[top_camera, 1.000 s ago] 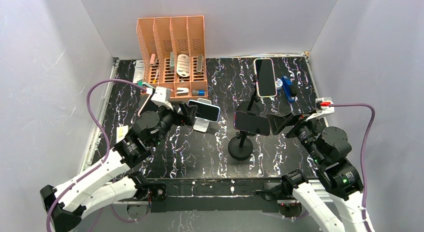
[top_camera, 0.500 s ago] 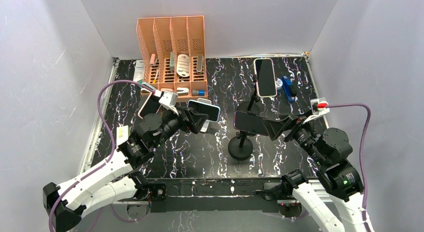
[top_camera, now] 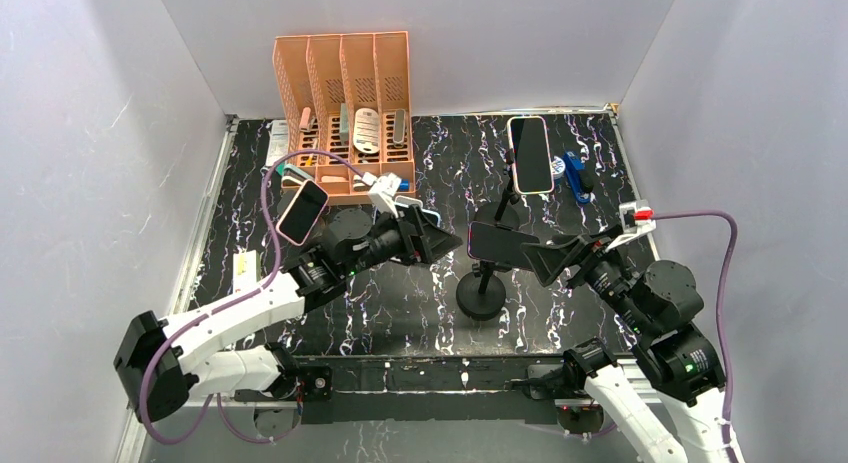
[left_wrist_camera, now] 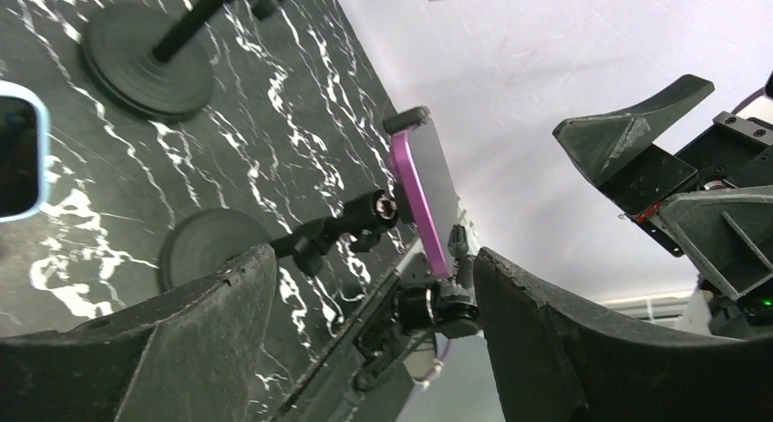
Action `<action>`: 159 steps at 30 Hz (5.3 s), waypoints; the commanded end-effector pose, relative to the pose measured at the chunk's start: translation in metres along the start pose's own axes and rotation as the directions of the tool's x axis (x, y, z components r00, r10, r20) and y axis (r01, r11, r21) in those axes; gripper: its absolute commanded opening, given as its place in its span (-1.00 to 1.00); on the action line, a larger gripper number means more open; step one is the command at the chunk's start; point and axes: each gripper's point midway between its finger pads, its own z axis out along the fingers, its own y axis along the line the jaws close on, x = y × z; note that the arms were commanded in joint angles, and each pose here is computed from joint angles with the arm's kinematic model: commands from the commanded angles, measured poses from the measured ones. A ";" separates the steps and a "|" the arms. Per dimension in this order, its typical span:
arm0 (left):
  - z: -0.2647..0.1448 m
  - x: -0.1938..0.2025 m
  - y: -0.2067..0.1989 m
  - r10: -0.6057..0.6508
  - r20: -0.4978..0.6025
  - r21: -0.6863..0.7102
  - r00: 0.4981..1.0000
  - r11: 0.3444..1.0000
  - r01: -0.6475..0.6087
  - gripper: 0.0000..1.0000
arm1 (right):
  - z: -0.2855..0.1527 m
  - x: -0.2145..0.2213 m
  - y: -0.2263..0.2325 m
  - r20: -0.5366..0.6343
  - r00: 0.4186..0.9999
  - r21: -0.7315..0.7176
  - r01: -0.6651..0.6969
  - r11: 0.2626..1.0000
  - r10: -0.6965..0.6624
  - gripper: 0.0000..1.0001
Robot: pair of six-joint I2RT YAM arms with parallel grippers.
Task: Remove the phone from the phone stand
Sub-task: Move the phone stand with the phone to the center of the board.
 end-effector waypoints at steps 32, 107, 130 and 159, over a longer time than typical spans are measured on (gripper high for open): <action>0.049 0.022 -0.048 -0.185 -0.099 -0.042 0.978 0.982 0.182 -0.01 | -0.004 0.002 0.000 -0.003 0.999 0.008 -0.040 0.999 0.040 0.93; -0.042 0.012 0.001 -0.177 -0.277 -0.097 0.944 0.983 0.156 -1.00 | 0.086 -0.019 0.048 -0.236 0.920 -0.238 0.258 0.937 -0.313 0.97; -0.048 0.020 0.041 -0.201 -0.351 -0.190 0.915 0.972 0.140 -1.00 | 0.108 0.028 0.075 -0.186 0.778 -0.327 0.526 0.785 -0.600 0.97; -0.042 0.024 0.059 -0.177 -0.464 -0.206 0.868 0.975 0.088 -1.00 | 0.092 0.104 0.036 -0.264 0.585 -0.447 0.631 0.634 -0.767 0.97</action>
